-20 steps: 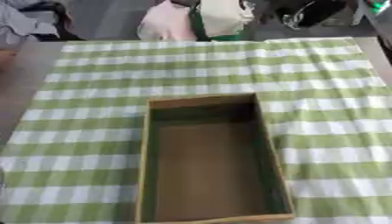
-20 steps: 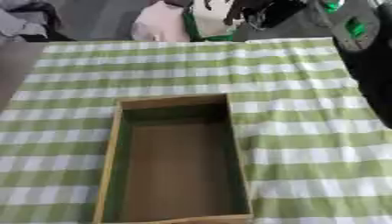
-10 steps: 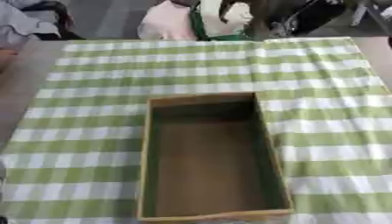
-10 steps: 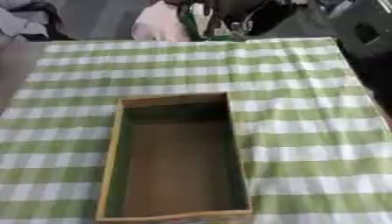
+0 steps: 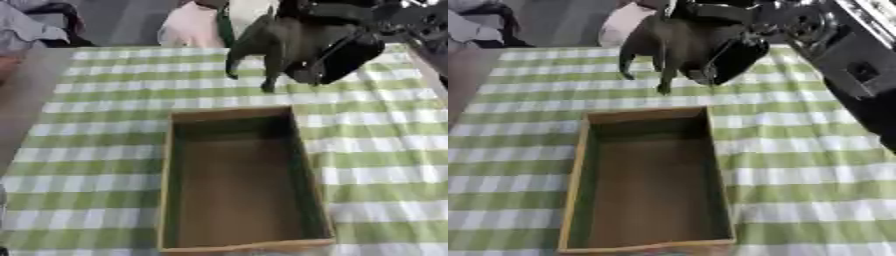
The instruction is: Pick up objects on the table and place them in the box.
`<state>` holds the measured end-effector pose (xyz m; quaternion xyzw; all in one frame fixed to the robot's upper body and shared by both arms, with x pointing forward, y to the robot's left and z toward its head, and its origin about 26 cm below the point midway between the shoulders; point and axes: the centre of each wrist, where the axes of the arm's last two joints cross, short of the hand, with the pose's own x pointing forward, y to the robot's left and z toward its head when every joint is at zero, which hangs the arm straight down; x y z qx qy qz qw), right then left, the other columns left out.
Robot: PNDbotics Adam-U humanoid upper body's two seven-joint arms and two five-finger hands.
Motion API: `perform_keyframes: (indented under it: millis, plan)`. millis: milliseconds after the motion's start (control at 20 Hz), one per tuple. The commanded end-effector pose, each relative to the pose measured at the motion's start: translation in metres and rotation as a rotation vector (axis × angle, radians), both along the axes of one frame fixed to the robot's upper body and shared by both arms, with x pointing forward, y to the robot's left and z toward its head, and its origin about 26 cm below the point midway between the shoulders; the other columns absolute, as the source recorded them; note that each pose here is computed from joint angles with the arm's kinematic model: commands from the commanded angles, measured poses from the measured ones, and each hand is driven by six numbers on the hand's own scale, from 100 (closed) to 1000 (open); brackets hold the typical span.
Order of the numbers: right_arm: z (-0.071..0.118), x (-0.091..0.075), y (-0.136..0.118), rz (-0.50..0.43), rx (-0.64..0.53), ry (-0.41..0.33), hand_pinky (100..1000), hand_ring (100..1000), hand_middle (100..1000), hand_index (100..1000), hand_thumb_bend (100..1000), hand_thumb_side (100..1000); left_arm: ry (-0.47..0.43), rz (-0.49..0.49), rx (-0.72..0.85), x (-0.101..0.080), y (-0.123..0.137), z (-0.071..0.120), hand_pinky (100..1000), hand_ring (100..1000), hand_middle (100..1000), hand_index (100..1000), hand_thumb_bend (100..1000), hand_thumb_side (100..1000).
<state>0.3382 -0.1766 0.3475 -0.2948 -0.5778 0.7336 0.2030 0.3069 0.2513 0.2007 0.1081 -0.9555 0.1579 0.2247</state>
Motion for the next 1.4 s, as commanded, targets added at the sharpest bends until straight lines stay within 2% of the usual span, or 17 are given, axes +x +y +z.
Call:
perform_keyframes:
  millis: [50,100,250,550,750,900,1150,1400]
  plan:
    - [0.001,-0.006,0.007,0.019,-0.03,0.026,616,624,374,397,100,132,-0.031,-0.007,0.02,-0.002,0.0,0.009,454,593,637,789,147,738]
    - [-0.003,-0.005,0.01,0.022,-0.039,0.049,615,624,376,397,100,223,-0.03,-0.009,0.018,-0.002,0.0,0.009,454,593,637,789,147,738]
    - [-0.014,-0.001,0.02,0.025,-0.062,0.11,609,619,380,402,100,218,-0.029,-0.013,0.018,-0.002,-0.001,0.009,454,592,637,789,146,739]
    - [-0.026,0.0,0.035,0.05,-0.061,0.15,612,623,414,445,100,198,-0.028,-0.011,0.015,-0.002,-0.001,0.008,453,591,637,789,142,740]
    - [-0.044,0.005,0.042,0.034,-0.089,0.194,619,636,460,492,100,160,-0.028,-0.013,0.012,-0.002,-0.002,0.009,453,590,637,789,142,740]
    - [-0.056,0.01,0.046,0.031,-0.103,0.216,626,636,479,523,100,203,-0.028,-0.015,0.011,-0.001,-0.002,0.009,453,590,637,789,142,740]
    - [-0.078,0.018,0.043,0.0,-0.138,0.279,643,648,523,596,100,109,-0.034,-0.017,0.011,-0.001,-0.003,0.011,453,589,637,789,139,739]
    - [-0.084,0.02,0.049,0.025,-0.178,0.315,673,700,590,682,100,169,-0.032,-0.016,0.008,-0.001,-0.003,0.01,452,589,636,789,138,740]
